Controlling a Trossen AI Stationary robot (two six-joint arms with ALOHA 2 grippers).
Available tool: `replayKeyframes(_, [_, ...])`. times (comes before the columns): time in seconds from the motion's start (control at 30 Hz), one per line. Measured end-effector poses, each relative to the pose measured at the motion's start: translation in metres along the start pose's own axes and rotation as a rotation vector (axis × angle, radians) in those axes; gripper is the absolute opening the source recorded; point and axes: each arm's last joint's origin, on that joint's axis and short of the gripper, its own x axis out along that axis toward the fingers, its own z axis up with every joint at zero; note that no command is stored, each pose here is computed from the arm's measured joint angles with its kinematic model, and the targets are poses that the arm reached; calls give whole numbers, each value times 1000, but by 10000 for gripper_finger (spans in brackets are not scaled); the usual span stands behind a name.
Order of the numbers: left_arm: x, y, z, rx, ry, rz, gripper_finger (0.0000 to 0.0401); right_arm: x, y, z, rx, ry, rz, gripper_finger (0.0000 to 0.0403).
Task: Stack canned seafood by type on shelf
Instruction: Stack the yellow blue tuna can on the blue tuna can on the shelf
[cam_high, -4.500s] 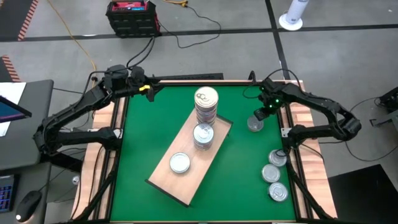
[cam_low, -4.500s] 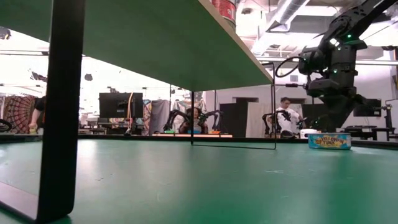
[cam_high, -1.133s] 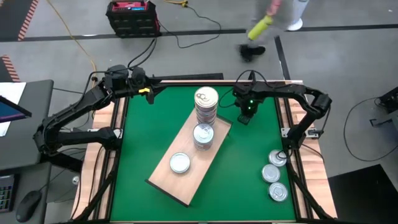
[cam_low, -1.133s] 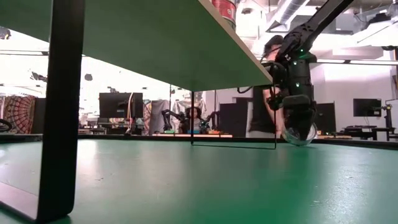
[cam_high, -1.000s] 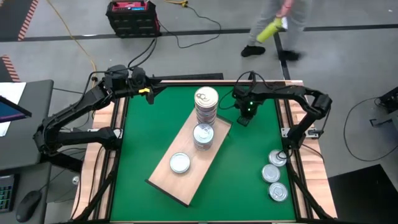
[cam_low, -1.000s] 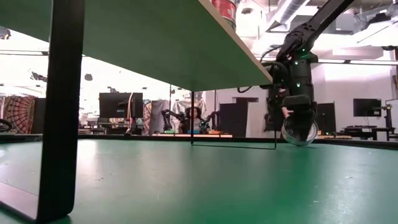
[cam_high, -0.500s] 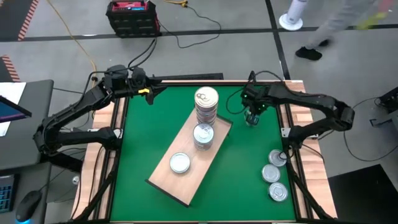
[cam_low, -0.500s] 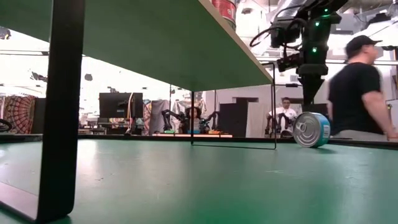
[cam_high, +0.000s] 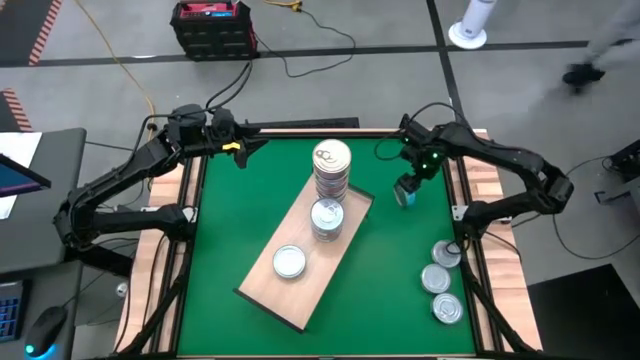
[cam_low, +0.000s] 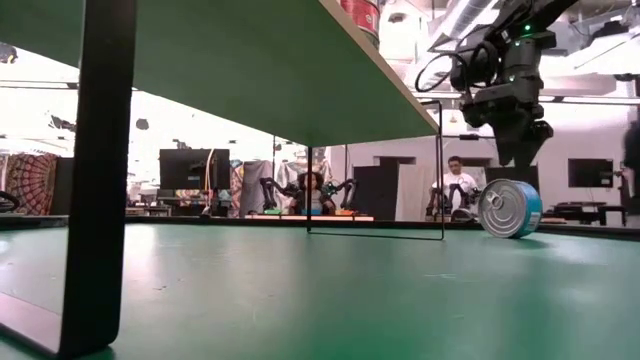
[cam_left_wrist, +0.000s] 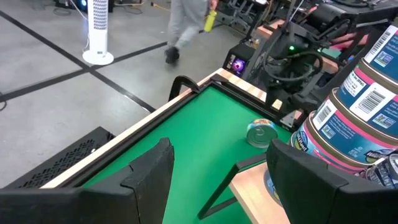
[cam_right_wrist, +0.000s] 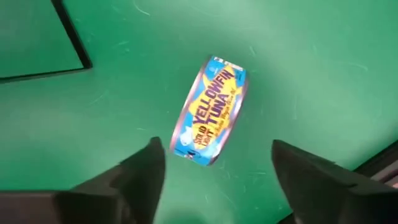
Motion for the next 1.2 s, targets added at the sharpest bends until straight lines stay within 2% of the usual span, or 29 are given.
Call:
replayKeyframes(0.13, [0,0,0,2,-1,3,244,2,7,0,7,-19,-34,347])
replayKeyframes(0.27, [0,0,0,11,-1,3,244,8,12,0,1,-40,-37,352])
replayKeyframes(0.47, [0,0,0,26,-2,3,244,32,13,-9,23,-13,-57,315])
replayKeyframes(0.67, [0,0,1,45,-9,3,244,50,15,-12,-5,-67,-69,264])
replayKeyframes(0.9, [0,0,1,45,-9,2,244,50,15,-6,-9,-131,-78,162])
replayKeyframes(1.2, [0,-1,0,14,2,-44,244,12,37,1,-41,-89,78,162])
